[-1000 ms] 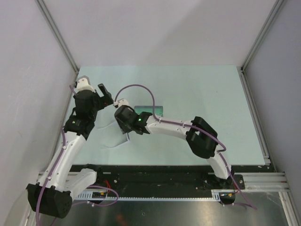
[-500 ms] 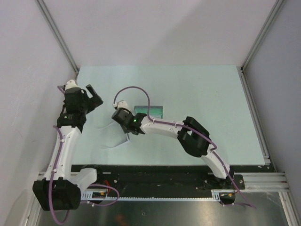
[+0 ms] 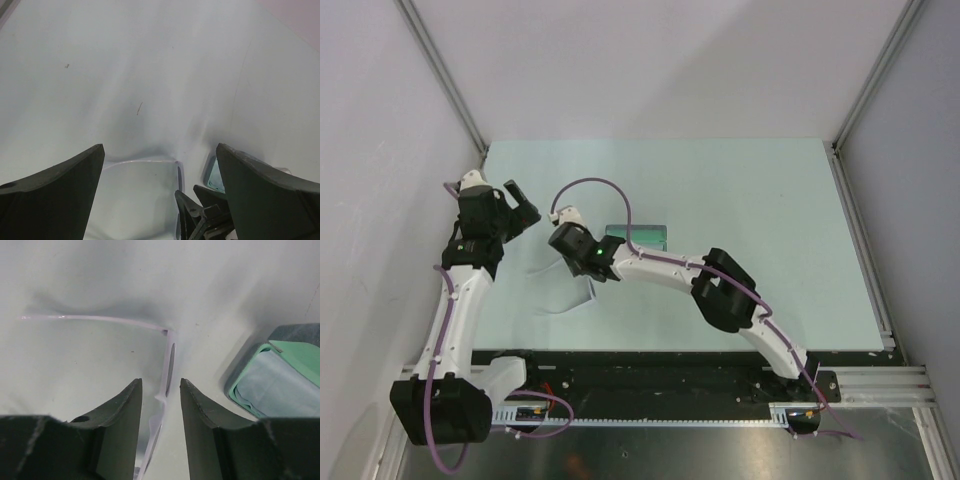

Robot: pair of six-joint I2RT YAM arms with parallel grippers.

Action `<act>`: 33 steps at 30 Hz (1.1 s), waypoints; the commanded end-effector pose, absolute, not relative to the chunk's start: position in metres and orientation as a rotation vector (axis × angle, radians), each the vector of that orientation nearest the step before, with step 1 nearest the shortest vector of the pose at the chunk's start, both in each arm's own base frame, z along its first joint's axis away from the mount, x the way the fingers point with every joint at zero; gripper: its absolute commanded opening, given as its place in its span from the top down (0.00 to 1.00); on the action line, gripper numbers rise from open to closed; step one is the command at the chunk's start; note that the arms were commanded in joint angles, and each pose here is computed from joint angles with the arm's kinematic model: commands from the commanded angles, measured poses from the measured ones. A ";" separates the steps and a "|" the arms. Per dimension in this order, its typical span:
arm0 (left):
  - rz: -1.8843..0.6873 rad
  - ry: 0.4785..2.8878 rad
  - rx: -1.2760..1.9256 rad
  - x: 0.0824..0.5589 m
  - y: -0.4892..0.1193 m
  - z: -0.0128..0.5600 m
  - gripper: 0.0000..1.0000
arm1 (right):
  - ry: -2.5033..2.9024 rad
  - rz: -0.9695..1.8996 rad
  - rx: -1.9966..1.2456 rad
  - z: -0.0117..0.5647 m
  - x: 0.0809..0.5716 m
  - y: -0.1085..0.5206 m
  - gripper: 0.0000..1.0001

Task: Organize the sunglasses
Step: Pick up the sunglasses from the center of the board.

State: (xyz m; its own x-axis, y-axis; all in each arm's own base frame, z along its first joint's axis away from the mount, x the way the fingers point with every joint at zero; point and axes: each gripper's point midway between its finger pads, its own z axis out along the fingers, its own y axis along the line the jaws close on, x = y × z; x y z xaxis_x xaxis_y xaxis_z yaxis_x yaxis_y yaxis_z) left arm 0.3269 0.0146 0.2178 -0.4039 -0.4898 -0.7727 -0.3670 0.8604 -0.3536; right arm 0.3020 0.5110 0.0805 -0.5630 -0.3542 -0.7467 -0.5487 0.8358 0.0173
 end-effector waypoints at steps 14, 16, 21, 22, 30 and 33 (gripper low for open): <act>-0.169 2.021 -0.657 0.329 0.017 0.221 0.00 | 2.240 0.298 -0.623 0.070 0.324 0.508 0.81; -0.170 2.021 -0.656 0.330 0.017 0.221 0.00 | 2.236 0.310 -0.624 0.073 0.323 0.509 0.86; -0.174 2.027 -0.655 0.330 0.016 0.220 0.00 | 2.258 0.321 -0.621 0.071 0.323 0.507 0.97; -0.175 2.026 -0.653 0.329 0.016 0.220 0.00 | 2.261 0.322 -0.618 0.071 0.323 0.506 0.99; -0.200 2.002 -0.632 0.331 0.013 0.233 0.00 | 2.223 0.378 -0.562 0.111 0.322 0.504 1.00; -0.231 1.974 -0.621 0.332 0.010 0.247 0.00 | 2.183 0.409 -0.529 0.139 0.322 0.497 1.00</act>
State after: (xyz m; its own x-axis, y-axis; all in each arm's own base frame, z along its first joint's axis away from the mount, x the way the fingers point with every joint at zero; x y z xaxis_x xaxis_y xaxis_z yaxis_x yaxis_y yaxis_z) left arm 0.3283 0.0127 0.2142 -0.4149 -0.4992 -0.7607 -0.3659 0.8570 -0.3629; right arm 0.3193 0.5029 0.0662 -0.5986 -0.3379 -0.7264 -0.5223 0.8521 0.0340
